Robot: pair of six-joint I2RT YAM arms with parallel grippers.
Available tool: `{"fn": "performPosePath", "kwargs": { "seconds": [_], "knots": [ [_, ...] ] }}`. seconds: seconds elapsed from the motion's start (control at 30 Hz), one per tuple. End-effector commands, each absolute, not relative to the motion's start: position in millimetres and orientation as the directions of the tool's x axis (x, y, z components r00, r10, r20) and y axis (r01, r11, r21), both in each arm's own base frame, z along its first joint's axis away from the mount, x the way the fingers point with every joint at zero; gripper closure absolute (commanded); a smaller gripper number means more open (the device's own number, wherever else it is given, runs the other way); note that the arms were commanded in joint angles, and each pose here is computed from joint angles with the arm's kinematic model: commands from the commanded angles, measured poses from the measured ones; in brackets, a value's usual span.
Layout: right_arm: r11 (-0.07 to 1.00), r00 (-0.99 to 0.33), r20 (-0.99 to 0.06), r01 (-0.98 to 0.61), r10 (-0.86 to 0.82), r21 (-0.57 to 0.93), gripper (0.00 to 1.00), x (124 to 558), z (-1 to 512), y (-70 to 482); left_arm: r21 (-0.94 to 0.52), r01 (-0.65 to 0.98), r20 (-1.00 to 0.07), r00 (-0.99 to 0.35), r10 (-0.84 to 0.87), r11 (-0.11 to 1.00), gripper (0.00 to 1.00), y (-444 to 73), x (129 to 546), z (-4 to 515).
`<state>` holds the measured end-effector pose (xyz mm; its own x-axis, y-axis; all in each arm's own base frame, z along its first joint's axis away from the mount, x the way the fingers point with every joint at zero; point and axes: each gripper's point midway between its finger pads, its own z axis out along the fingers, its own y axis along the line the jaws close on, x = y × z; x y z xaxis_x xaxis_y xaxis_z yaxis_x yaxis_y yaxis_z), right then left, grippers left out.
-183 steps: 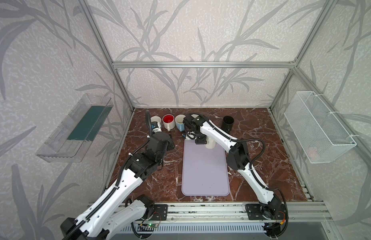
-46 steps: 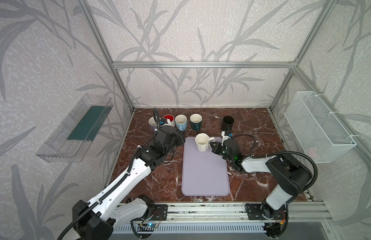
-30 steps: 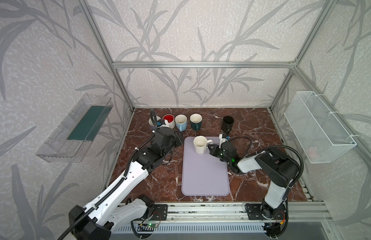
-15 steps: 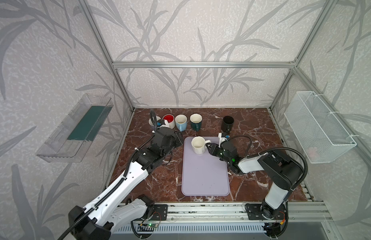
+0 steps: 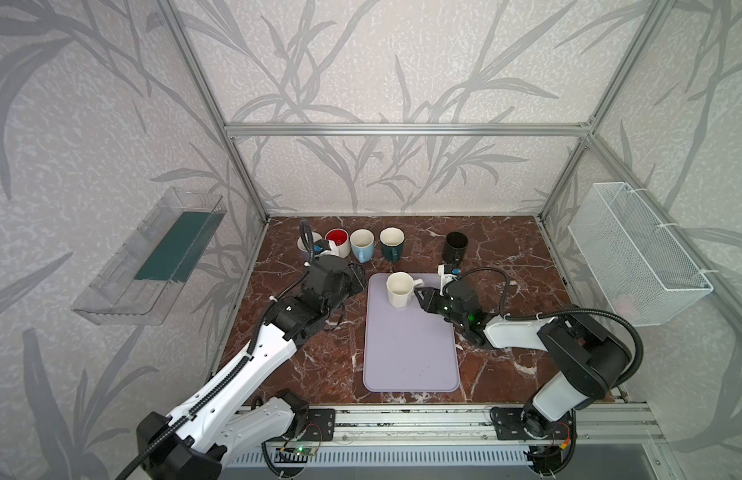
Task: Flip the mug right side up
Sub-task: 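Lower the upright white mug onto the tray with the right gripper, then open the right gripper and draw it back from the white mug, then lower the right gripper over the mug handle while the left approaches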
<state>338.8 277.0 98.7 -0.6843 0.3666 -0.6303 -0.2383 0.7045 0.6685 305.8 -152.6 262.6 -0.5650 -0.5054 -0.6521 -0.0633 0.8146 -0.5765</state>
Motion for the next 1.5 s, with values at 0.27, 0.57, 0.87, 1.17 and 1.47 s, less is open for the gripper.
{"fn": "performPosePath", "kwargs": {
  "seconds": [0.27, 0.57, 0.87, 1.17, 1.47],
  "knots": [
    [0.797, -0.659, -0.734, -0.349, 0.167, 0.494, 0.64, 313.0, 115.6, 253.6, -0.565, -0.070, -0.665, -0.551, -0.504, 0.822, 0.55, -146.4, 301.2, 263.8],
    [0.872, -0.654, -0.755, -0.394, -0.044, 0.291, 0.61, 319.5, 177.9, 209.5, -0.575, -0.064, -0.663, -0.548, -0.510, 0.816, 0.55, -147.1, 301.1, 265.9],
    [0.827, -0.713, -0.661, -0.504, -0.235, 0.249, 0.72, 360.6, 180.8, 235.1, -0.578, -0.060, -0.660, -0.553, -0.509, 0.814, 0.54, -148.0, 299.8, 267.1],
    [0.771, -0.740, -0.588, -0.568, -0.326, 0.287, 0.80, 398.1, 153.1, 261.0, -0.568, -0.066, -0.663, -0.553, -0.504, 0.820, 0.55, -143.9, 296.0, 266.6],
    [0.711, -0.746, -0.511, -0.626, -0.427, 0.320, 0.82, 396.6, 128.2, 272.5, -0.513, -0.025, -0.650, -0.641, -0.407, 0.858, 0.53, -158.4, 296.2, 250.4]
  ]
}}
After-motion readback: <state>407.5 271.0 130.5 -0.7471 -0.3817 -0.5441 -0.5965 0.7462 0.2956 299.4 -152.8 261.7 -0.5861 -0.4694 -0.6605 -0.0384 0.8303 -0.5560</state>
